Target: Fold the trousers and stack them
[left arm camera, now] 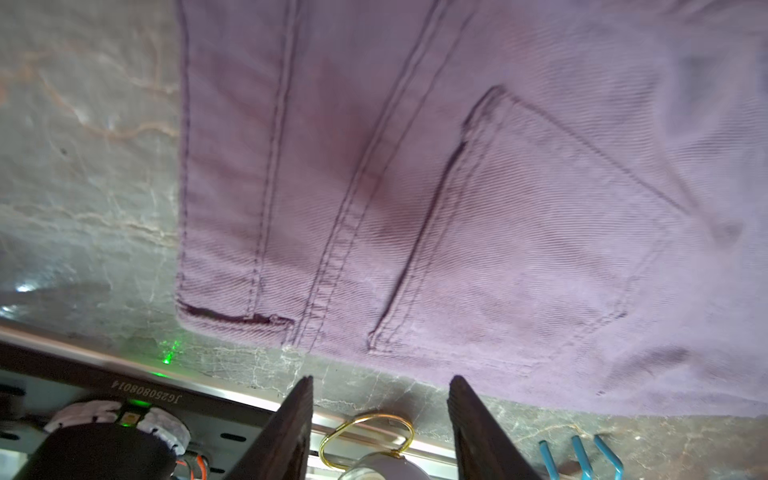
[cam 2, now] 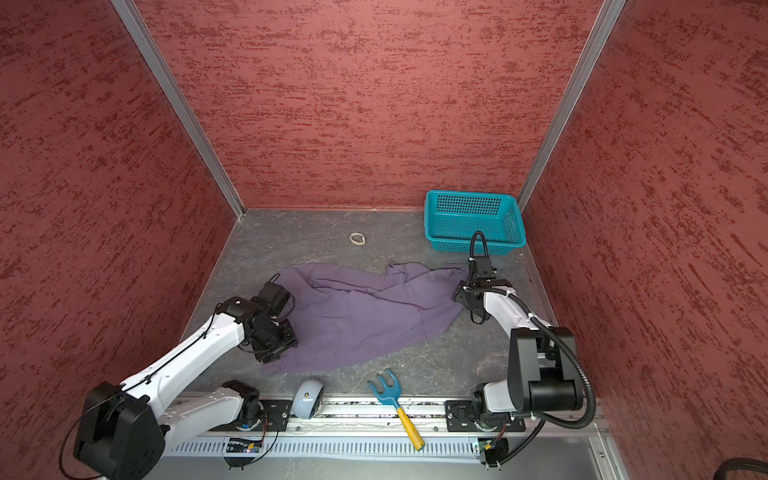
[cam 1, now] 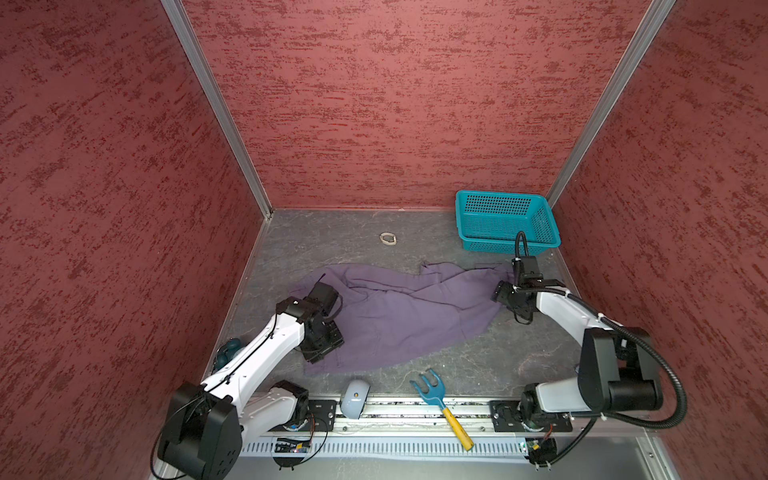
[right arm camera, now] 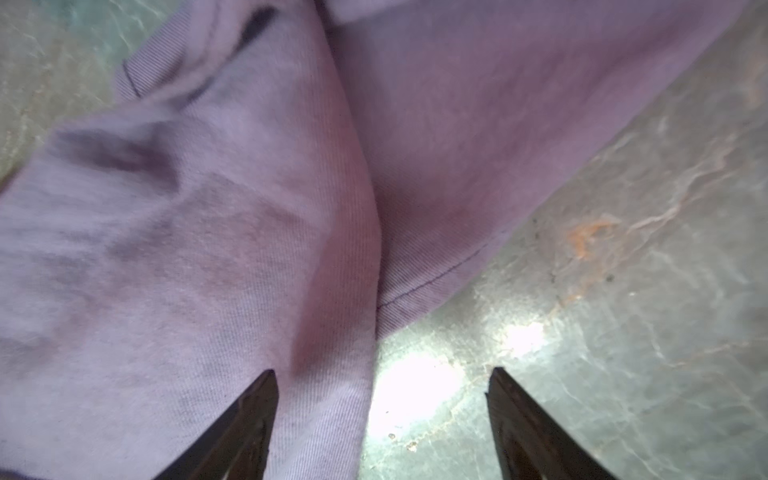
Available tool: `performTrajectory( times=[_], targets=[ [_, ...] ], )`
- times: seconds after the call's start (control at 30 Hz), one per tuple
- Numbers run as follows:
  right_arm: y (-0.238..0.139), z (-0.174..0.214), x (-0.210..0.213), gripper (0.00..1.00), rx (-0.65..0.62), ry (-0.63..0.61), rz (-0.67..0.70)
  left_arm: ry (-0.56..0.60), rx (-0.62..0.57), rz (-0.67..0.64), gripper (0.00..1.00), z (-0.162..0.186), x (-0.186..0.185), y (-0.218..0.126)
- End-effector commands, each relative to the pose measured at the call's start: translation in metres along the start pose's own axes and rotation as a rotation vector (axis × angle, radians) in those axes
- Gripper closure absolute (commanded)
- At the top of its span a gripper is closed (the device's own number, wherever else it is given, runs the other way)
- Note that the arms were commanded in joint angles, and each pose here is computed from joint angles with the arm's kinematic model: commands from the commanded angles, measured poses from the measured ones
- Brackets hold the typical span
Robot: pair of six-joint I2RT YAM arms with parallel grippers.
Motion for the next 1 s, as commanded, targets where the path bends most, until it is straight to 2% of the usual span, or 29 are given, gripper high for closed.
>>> performTrajectory(
  times=[0.0,0.17,0.4,0.43,0.47,0.5,0.53,0.57,0.6,0.67,0.77,0.83,0.97],
  targets=[
    [0.008,-0.001,0.018,0.23,0.022,0.022,-0.089,-0.061,0.036,-0.038,0.42,0.010,0.010,0.015],
    [0.012,0.001,0.028,0.30,0.048,0.017,-0.133,-0.065,0.034,-0.008,0.36,0.003,0.003,0.038],
    [0.010,-0.002,0.030,0.35,0.034,0.014,-0.141,-0.043,0.067,-0.013,0.29,-0.004,0.001,0.060],
    [0.010,-0.002,0.031,0.37,0.033,0.013,-0.145,-0.044,0.075,-0.004,0.35,-0.006,0.000,0.064],
    [0.010,-0.003,0.032,0.39,0.033,0.013,-0.150,-0.044,0.085,0.013,0.52,-0.009,-0.002,0.068],
    [0.009,-0.004,0.034,0.42,0.031,0.013,-0.153,-0.048,0.096,0.025,0.73,-0.011,-0.003,0.070],
    [0.009,-0.004,0.034,0.49,0.031,0.011,-0.156,-0.060,0.106,0.037,0.92,-0.013,-0.004,0.072],
    [0.008,-0.005,0.035,0.57,0.028,0.010,-0.157,-0.067,0.112,0.060,1.00,-0.017,-0.006,0.072],
    [0.007,-0.007,0.036,0.67,0.021,0.009,-0.158,-0.068,0.107,0.082,1.00,-0.021,-0.009,0.069],
    [0.003,-0.013,0.038,0.81,0.000,0.006,-0.157,-0.066,0.069,0.117,1.00,-0.035,-0.015,0.054],
    [-0.009,-0.023,0.044,0.95,-0.038,0.003,-0.163,-0.056,-0.037,0.184,1.00,-0.064,-0.028,0.009],
    [-0.024,-0.032,0.049,1.00,-0.081,0.003,-0.183,-0.045,-0.127,0.229,1.00,-0.083,-0.035,-0.029],
    [-0.072,-0.059,0.059,1.00,-0.208,-0.002,-0.208,-0.016,-0.346,0.292,1.00,-0.118,-0.047,-0.118]
  ],
)
Point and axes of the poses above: each gripper's point midway between its finger pads, its own y axis out along the fingers, its own x axis along the line the jaws close on, z = x × y, the point moved 1 cm from there along -y, back along the fingers, and after that the axes turned 12 degrees about y, right-handed, at the moved point
